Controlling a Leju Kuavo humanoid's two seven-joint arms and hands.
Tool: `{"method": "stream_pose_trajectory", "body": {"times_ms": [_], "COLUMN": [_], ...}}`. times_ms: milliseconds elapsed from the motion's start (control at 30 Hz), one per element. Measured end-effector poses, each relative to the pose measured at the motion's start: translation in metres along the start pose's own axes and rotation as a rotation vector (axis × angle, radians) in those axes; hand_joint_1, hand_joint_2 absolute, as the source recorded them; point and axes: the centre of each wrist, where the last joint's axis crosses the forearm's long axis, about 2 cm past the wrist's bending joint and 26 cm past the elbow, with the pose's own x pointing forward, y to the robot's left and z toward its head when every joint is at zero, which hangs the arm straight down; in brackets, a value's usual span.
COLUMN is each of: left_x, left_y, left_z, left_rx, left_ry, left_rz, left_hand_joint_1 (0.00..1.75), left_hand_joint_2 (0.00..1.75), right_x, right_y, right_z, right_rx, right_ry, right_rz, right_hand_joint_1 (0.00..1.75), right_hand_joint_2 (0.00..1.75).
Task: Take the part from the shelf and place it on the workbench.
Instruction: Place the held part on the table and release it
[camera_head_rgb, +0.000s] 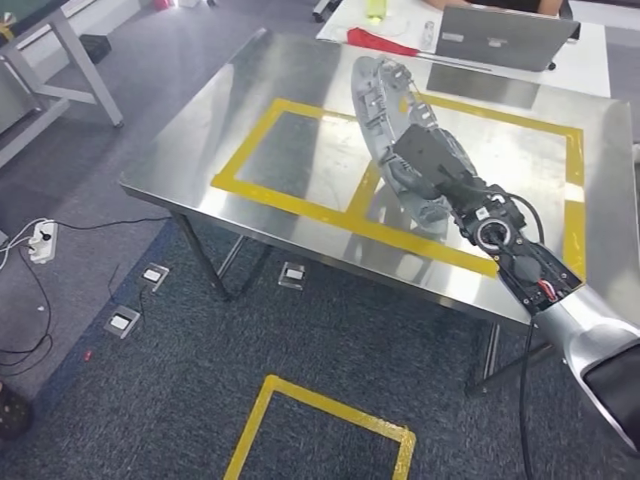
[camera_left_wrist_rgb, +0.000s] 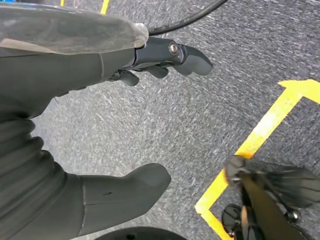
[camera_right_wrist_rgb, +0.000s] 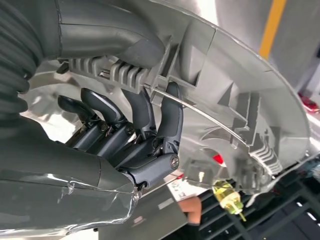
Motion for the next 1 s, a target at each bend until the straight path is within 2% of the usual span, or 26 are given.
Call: {"method": "stream_pose_trajectory", "body": {"times_ms": [200,500,667,1000], "left_x": [0.001,0.002,0.002,0.001], "left_y": [0.0,0.0,-0.002,-0.002], "left_z": [0.0,0.0,0.0,0.0], "left_rx": [0.0,0.009,0.011,0.01], "left_ry": [-0.002,0.005,0.013,0.014], "left_rz": [0.0,0.011,0.015,0.016], "left_hand_joint_1": [0.0,0.0,0.0,0.0], "left_hand_joint_2": [1.75,1.75,1.75,1.75], "right_x": [-0.012,-0.038,-0.055,-0.066], "right_y": [-0.007,-0.032,-0.039,-0.048], "right_z": [0.009,0.029,0.043,0.05], "right_rx": [-0.017,-0.131,-0.127,-0.144], "right_ry": [0.045,0.145,0.201,0.244], "right_rz": [0.025,0.079,0.093,0.103], "right_hand_joint_1": [1.75,1.75,1.75,1.75], "right_hand_joint_2": [1.75,1.75,1.75,1.75]}}
